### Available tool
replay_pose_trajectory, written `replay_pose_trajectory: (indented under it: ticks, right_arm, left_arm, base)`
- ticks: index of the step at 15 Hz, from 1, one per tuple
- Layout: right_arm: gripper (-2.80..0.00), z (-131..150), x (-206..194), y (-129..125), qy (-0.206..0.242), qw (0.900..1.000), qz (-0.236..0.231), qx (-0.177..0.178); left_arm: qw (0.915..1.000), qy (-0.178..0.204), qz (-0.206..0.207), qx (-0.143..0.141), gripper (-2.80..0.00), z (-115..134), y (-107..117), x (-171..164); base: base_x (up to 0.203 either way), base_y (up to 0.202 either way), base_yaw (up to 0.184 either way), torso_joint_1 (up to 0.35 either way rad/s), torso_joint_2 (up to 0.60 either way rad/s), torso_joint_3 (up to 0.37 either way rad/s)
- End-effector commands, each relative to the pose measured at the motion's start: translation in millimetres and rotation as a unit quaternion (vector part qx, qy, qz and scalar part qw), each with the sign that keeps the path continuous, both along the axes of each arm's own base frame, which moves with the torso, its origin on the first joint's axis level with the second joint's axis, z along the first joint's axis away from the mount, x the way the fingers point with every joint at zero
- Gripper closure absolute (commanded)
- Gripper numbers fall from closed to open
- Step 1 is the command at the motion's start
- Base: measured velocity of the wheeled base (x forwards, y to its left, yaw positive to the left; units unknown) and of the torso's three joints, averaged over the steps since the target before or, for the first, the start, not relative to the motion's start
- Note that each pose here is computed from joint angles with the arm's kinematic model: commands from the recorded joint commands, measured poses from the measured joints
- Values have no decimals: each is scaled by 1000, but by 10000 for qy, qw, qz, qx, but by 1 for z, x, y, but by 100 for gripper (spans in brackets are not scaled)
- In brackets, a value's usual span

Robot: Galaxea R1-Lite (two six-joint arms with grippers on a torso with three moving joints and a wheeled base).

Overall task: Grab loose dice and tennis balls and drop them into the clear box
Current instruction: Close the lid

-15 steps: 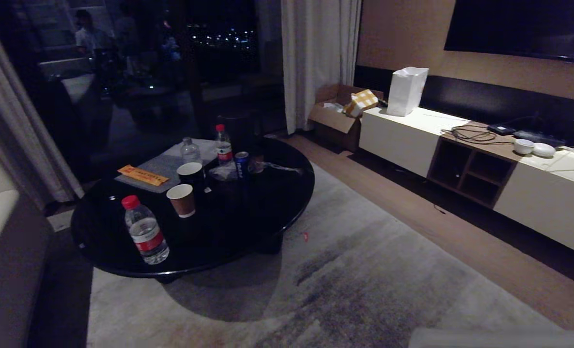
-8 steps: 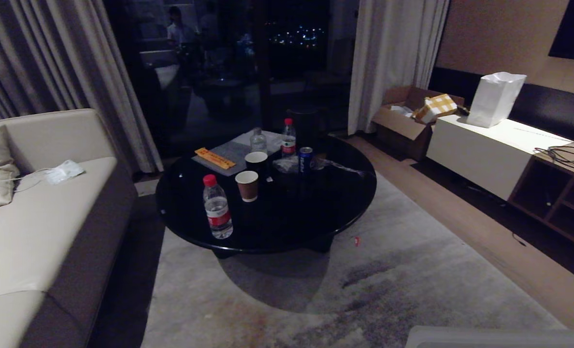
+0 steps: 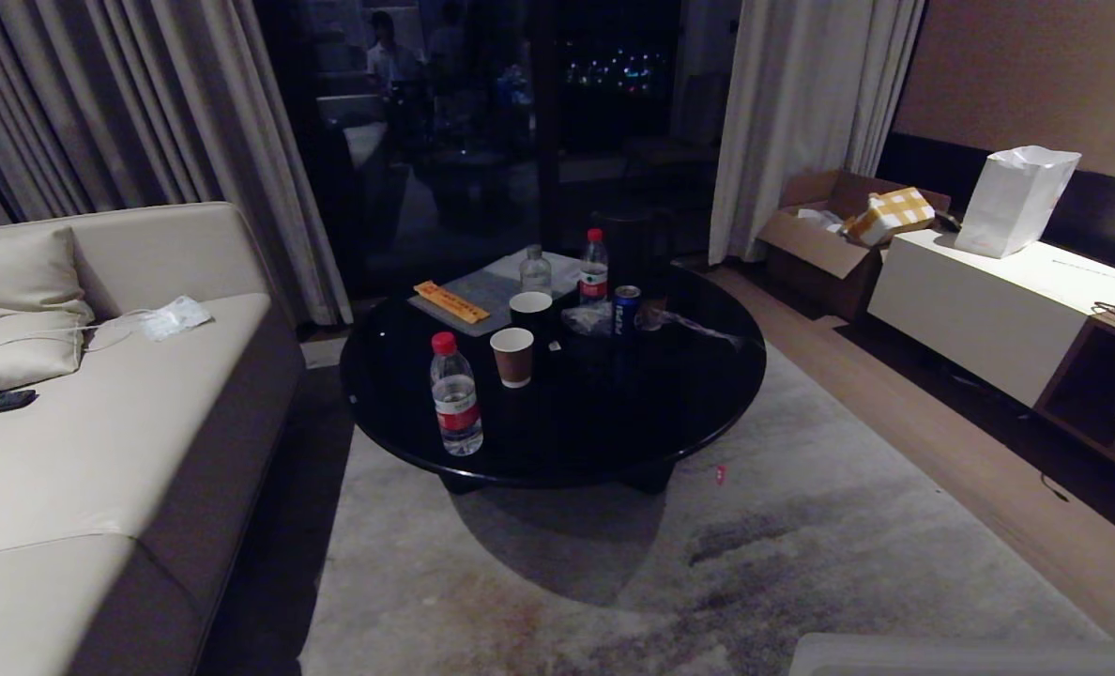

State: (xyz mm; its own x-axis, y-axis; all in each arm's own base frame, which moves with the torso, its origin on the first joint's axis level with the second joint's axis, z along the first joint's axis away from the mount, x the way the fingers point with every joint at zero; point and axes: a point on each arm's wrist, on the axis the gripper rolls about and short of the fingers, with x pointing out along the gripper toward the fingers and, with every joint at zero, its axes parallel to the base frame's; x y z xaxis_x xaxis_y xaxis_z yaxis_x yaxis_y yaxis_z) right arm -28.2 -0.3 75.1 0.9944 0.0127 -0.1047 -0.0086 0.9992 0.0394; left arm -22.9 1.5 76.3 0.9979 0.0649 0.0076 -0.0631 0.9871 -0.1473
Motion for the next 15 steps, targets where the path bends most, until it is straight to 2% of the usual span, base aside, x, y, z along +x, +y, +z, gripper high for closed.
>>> replay_pose_trajectory:
  ticks: [1, 15]
  right_arm:
    - [0, 0, 0, 0, 12, 10000, 2, 2]
    - [0, 0, 0, 0, 12, 10000, -3, 2]
  left_arm:
    - [10000, 7, 5, -7, 0, 0, 0, 0]
    - [10000, 11, 5, -13, 0, 0, 0, 0]
  base:
    - [0, 0, 0, 0, 0, 0]
    - [0, 0, 0, 0, 0, 0]
